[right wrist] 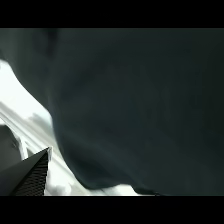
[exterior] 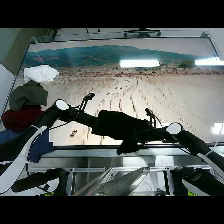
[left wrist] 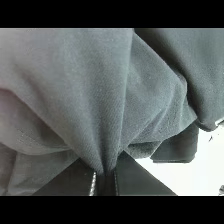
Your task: Fold the shirts.
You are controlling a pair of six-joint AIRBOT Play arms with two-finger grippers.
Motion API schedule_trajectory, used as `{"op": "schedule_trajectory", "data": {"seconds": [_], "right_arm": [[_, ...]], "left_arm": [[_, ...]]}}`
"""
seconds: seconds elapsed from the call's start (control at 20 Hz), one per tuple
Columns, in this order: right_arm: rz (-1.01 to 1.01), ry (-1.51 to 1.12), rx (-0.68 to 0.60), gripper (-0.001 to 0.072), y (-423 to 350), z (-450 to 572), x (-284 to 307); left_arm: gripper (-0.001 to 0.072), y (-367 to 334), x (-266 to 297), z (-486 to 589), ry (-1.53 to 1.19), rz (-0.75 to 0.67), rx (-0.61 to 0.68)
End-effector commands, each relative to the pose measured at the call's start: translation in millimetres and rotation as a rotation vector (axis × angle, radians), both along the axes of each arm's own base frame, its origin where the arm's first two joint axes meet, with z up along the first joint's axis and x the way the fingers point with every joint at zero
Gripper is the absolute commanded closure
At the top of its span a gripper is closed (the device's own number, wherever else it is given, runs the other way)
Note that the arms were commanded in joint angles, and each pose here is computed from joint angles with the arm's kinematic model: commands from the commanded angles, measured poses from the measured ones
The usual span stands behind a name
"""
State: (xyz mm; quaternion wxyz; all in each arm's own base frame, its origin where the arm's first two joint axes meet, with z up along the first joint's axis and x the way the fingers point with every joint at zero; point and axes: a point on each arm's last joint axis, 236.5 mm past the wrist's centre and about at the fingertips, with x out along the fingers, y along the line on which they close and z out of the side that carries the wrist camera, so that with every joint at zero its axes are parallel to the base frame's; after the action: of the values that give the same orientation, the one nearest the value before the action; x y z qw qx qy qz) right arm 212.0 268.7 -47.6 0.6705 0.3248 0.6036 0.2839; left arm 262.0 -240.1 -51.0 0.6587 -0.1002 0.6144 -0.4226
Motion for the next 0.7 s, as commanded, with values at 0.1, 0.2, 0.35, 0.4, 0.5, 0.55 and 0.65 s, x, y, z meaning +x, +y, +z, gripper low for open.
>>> {"op": "schedule_trajectory", "data": {"seconds": [0.1,0.2,0.35,0.4,0.5,0.55,0.65], "right_arm": [[-0.119,-0.112,0.007,0.0423,-12.6,16.2,60.3],[-0.121,-0.112,0.015,0.0631,-20.4,17.9,63.8],[-0.044,-0.082,0.092,0.0685,-16.8,40.3,49.6],[0.004,-0.106,0.132,0.0686,-14.8,60.1,45.9],[0.025,-0.185,0.195,0.0685,-26.3,108.1,56.2],[-0.004,-0.241,0.21,0.0685,-40.9,132.1,70.7],[-0.121,-0.34,0.203,0.0685,-85.8,167.4,108.9]], "left_arm": [[0.0672,0.4,-2.4,-0.1,0.008,-0.007,0.0],[0.0673,0.6,-2.6,-0.2,0.008,-0.008,0.001],[0.0673,1.4,-0.5,-1.2,0.001,-0.003,0.006],[0.0674,2.8,1.8,-2.8,-0.009,0.001,0.014],[0.0682,9.0,2.2,-8.2,-0.018,-0.007,0.048],[0.0681,11.7,1.1,-10.3,-0.016,-0.013,0.061],[0.0681,15.7,1.6,-11.3,-0.009,-0.006,0.069]]}}
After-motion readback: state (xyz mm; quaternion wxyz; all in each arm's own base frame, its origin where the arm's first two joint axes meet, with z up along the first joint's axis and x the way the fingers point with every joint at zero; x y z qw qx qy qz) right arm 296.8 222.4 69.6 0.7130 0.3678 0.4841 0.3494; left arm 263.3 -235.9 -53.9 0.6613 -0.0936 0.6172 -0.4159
